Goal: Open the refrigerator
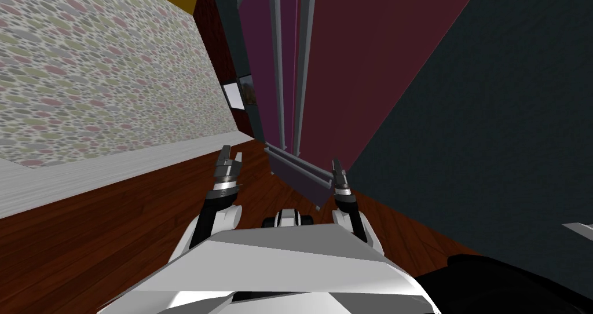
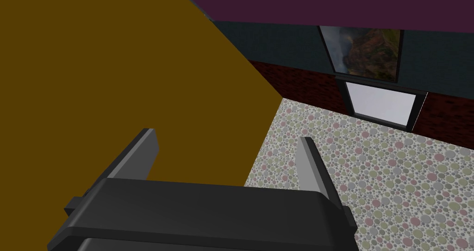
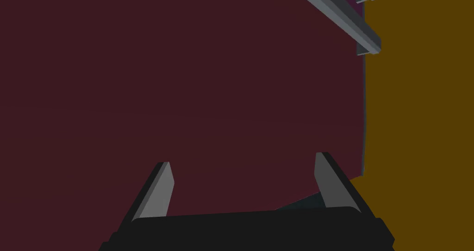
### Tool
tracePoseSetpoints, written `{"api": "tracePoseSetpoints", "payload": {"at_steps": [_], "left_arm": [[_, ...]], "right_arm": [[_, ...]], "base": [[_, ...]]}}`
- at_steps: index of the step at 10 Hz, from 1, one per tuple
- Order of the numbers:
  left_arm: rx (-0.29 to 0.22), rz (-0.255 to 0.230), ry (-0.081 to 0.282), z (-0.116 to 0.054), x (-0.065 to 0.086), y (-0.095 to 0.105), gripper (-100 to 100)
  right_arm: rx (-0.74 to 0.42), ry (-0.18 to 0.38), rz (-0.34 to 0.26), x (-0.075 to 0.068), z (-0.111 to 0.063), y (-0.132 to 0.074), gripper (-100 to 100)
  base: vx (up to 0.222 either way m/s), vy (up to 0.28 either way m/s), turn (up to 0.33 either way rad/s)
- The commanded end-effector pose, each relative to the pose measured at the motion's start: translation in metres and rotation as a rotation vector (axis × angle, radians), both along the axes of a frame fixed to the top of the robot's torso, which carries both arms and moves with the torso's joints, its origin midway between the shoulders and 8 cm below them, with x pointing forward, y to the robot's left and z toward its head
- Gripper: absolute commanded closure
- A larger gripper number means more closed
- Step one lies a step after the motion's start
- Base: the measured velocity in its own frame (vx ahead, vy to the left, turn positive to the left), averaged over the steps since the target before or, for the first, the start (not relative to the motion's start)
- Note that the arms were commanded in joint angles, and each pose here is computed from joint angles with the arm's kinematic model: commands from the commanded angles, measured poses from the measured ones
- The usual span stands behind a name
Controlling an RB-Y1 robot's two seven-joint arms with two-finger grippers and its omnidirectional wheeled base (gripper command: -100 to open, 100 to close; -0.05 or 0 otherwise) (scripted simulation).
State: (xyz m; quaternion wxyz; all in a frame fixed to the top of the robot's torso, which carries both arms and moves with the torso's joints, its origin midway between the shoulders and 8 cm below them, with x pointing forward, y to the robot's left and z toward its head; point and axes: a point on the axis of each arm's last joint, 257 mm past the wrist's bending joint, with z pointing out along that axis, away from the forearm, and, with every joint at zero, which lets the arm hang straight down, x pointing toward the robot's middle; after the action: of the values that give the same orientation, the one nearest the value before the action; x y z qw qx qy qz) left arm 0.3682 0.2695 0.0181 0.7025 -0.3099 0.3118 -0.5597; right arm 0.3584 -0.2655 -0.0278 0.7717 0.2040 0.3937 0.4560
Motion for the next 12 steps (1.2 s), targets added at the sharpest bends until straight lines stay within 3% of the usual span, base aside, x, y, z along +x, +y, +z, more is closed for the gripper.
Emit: {"api": "tracePoseSetpoints", "payload": {"at_steps": [1, 12], "left_arm": [[0.000, 0.000, 0.000, 0.000, 0.000, 0.000, 0], [0.000, 0.000, 0.000, 0.000, 0.000, 0.000, 0]], "right_arm": [[-0.095, 0.004, -0.045, 0.003, -0.007, -0.003, -100], [-0.466, 0.005, -0.251, 0.017, -0.034, -0.023, -100]], "base": [[0.047, 0.059, -0.006], [0.045, 0.057, -0.007]]}}
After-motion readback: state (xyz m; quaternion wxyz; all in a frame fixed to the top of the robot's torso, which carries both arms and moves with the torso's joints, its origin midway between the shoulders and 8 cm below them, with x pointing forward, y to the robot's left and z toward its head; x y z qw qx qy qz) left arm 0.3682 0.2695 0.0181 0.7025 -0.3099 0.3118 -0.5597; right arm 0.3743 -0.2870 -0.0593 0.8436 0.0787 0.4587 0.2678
